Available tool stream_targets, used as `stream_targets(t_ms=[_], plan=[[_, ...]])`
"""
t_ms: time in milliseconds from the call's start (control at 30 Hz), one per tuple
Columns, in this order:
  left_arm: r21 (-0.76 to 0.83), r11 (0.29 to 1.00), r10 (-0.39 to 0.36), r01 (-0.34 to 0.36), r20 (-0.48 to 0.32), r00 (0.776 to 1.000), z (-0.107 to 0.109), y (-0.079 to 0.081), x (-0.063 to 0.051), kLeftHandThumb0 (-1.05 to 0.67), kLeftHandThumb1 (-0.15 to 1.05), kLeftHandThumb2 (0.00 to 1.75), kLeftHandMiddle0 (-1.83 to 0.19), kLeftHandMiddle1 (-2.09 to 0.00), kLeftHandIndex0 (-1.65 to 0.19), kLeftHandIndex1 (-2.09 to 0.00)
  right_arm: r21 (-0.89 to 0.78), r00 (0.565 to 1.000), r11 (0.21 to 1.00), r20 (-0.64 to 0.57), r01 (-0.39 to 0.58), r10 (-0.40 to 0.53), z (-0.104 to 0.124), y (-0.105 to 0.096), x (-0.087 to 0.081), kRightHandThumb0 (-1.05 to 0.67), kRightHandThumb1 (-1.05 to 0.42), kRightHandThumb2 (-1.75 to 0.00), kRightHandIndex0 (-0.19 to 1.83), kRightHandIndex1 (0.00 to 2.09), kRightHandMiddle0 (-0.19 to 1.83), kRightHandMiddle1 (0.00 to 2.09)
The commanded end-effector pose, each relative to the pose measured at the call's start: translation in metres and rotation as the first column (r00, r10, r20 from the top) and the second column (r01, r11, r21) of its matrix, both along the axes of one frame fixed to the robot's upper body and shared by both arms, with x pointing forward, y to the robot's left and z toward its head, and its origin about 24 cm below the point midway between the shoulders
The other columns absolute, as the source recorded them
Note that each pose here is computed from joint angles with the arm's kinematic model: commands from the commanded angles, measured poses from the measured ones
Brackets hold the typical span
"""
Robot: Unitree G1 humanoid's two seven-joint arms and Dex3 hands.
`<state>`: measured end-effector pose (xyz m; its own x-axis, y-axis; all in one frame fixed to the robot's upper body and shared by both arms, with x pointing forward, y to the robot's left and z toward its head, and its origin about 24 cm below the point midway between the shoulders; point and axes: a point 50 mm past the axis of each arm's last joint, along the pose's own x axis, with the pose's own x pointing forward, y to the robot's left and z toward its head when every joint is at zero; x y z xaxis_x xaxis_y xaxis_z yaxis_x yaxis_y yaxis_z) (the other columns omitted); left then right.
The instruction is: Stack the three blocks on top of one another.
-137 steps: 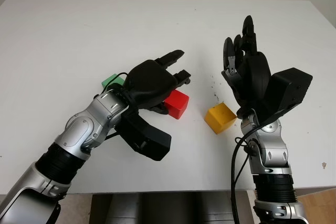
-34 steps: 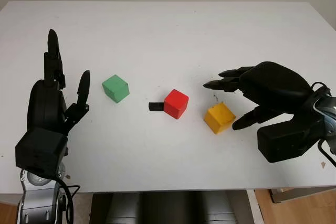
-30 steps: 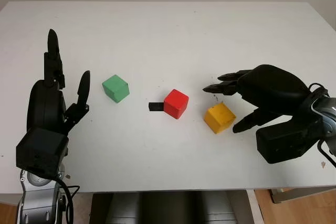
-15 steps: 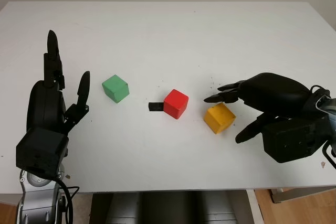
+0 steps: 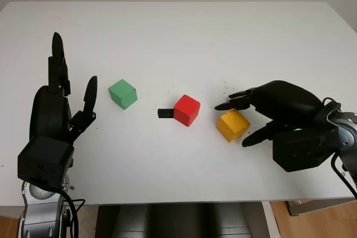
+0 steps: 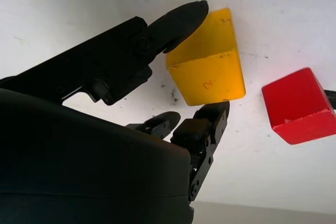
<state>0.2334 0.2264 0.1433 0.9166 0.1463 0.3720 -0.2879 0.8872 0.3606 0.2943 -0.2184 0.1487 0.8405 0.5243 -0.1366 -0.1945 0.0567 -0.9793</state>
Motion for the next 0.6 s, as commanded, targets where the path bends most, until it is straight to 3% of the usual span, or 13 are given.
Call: stream_targets(t_ms=[0, 133, 200, 300, 567], plan=[[0.004, 1.0, -0.002, 0.002, 0.01, 1.0, 0.0013, -0.0011, -0.0018, -0.66, 1.05, 0.58, 0.16, -0.05, 0.16, -0.05, -0.007, 1.0, 1.0, 0.009, -0.006, 0.006, -0.0003, 0.0009, 0.0015, -0.44, -0.81, -0.07, 0.6, 0.11, 0.8, 0.2], [0.011, 1.0, -0.003, 0.003, 0.01, 1.0, 0.0011, -0.0006, -0.0018, -0.66, 1.05, 0.58, 0.16, -0.05, 0.16, -0.05, 0.032, 0.999, 0.999, 0.041, -0.014, 0.013, -0.0038, -0.0011, 0.0028, -0.41, -0.81, -0.06, 0.64, 0.13, 0.84, 0.3], [0.012, 1.0, -0.004, 0.003, 0.009, 1.0, 0.0011, -0.0002, -0.002, -0.67, 1.05, 0.58, 0.16, -0.05, 0.16, -0.05, 0.054, 0.999, 0.998, 0.049, -0.017, 0.014, -0.0046, -0.0023, 0.0032, -0.39, -0.82, -0.06, 0.66, 0.11, 0.71, 0.61], [0.008, 1.0, -0.003, 0.003, 0.006, 1.0, 0.0006, 0.0002, -0.0016, -0.66, 1.05, 0.58, 0.16, -0.05, 0.16, -0.05, 0.123, 0.997, 0.992, 0.07, -0.026, 0.018, -0.0059, -0.0046, 0.0044, -0.35, -0.83, -0.05, 0.69, 0.11, 0.6, 0.9], [-0.001, 1.0, -0.003, 0.003, 0.006, 1.0, 0.0003, -0.0012, -0.0014, -0.66, 1.05, 0.57, 0.15, -0.05, 0.15, -0.06, 0.157, 0.995, 0.987, 0.096, -0.031, 0.016, -0.0058, -0.0085, 0.0073, -0.35, -0.87, -0.06, 0.71, 0.13, 0.49, 1.12]])
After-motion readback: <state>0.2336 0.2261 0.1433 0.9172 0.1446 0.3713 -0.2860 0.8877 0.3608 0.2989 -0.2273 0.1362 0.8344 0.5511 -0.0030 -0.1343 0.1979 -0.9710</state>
